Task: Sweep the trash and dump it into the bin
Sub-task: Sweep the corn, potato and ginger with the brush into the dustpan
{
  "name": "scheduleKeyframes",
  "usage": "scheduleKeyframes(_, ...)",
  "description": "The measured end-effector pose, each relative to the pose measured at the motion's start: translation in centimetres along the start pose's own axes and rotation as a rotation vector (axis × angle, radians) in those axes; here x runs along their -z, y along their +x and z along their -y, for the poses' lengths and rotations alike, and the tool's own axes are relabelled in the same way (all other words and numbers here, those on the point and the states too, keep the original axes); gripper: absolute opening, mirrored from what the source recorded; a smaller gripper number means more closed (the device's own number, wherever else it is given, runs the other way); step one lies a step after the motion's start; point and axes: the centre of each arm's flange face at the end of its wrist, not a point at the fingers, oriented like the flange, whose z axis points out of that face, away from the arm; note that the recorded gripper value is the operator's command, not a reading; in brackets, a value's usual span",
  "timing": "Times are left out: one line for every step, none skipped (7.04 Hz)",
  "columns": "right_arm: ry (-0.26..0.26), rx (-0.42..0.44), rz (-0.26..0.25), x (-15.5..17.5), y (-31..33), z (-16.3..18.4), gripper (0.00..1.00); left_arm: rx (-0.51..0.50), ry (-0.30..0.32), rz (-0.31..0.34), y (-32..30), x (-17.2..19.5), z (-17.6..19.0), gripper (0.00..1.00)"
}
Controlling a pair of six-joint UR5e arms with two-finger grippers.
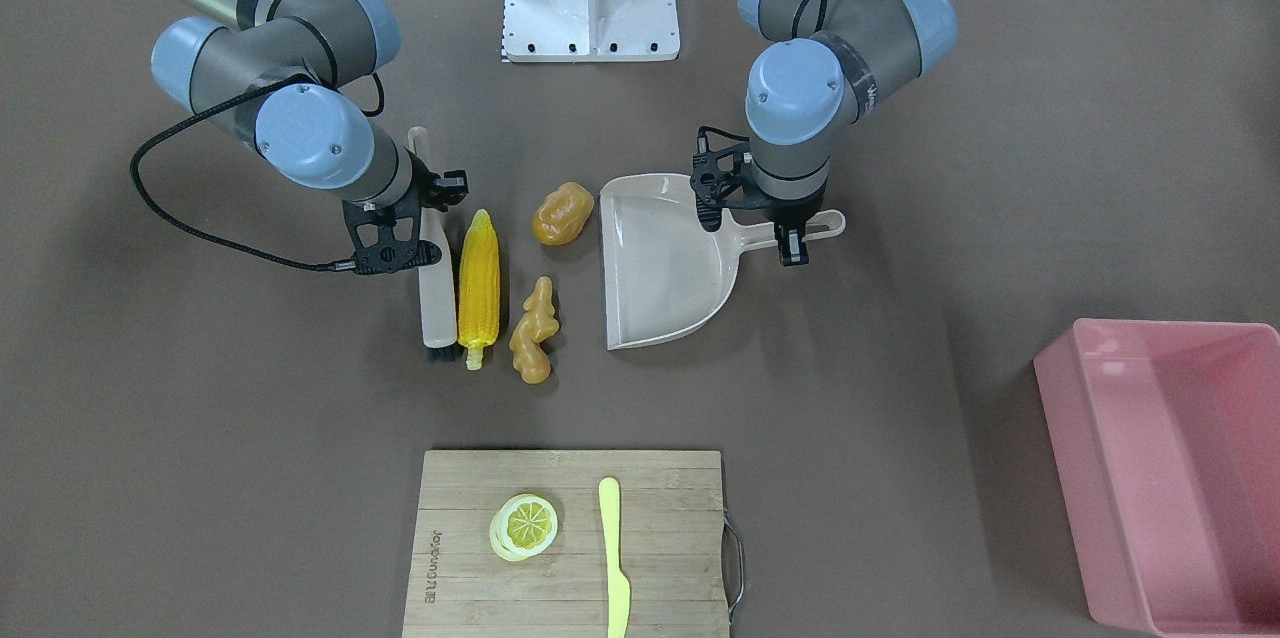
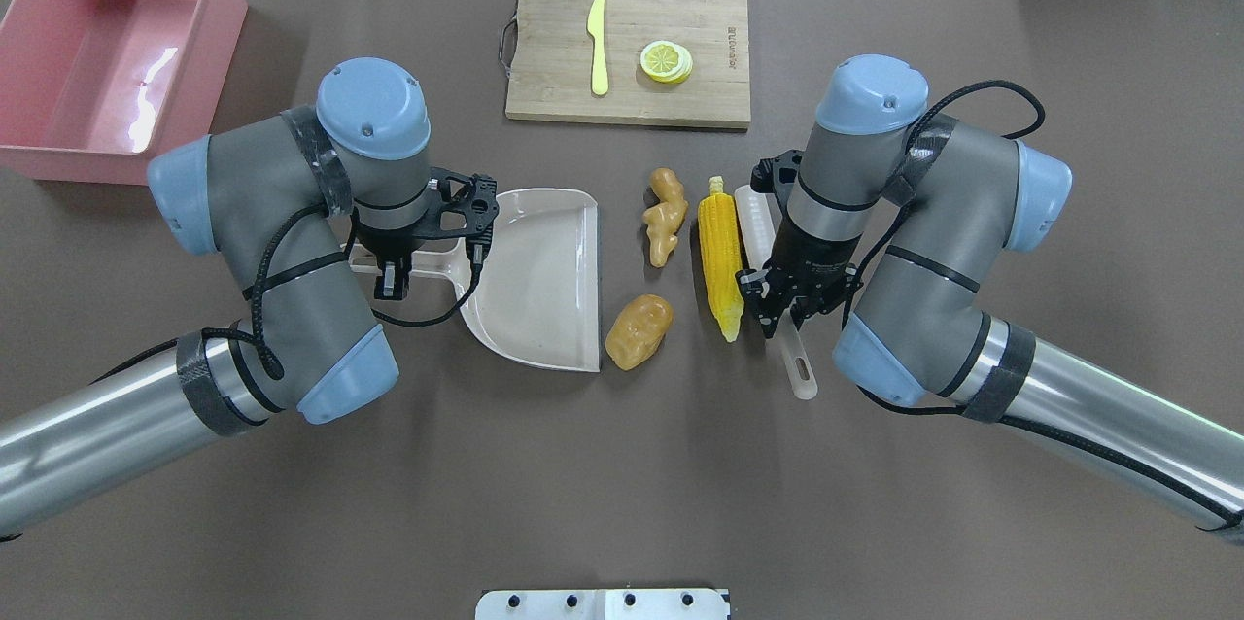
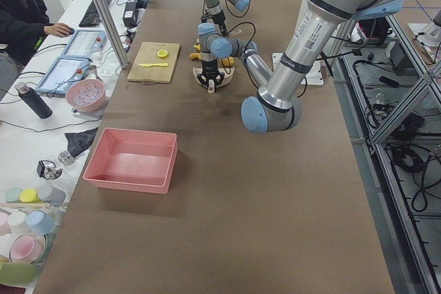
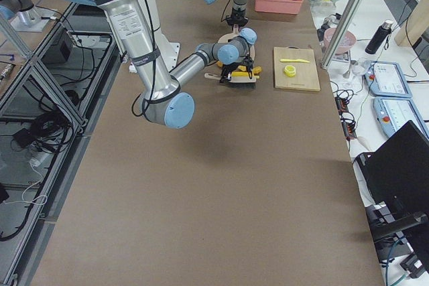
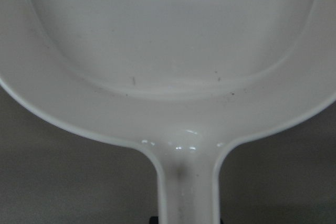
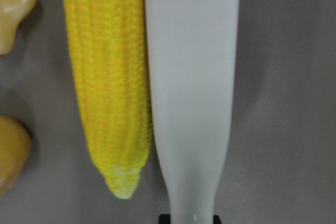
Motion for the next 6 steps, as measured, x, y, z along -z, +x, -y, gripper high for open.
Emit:
scheduleKeyframes(0.001,0.002,0.007,0.0,-1.4,-0.3,0.0,-0.001,0.001,0.0,0.0,0.0,0.1,0.0)
scheduleKeyframes(0.002,-0.001,0.014,0.0,-2.9,-0.7,0.0,-0.001,0.001,0.0,0.0,0.1,0.1,0.0)
scheduleKeyframes(0.003,-0.006,0.024,0.3,-4.5,-1.1,0.0,-0.001,0.001,0.001,0.0,0.1,0.1,0.0)
scheduleKeyframes(0.002,-0.012,0.033,0.4,-5.9,-1.6,0.0,-0.001,0.003,0.002,0.0,0.3,0.2,0.0)
scheduleKeyframes(0.0,-0.017,0.041,0.2,-6.9,-2.1,0.0,0.003,0.005,0.004,0.0,0.4,0.4,0.0)
scheduleKeyframes(0.001,-0.018,0.053,-0.4,-8.0,-2.8,0.0,0.011,0.008,0.005,0.1,0.5,0.5,0.0)
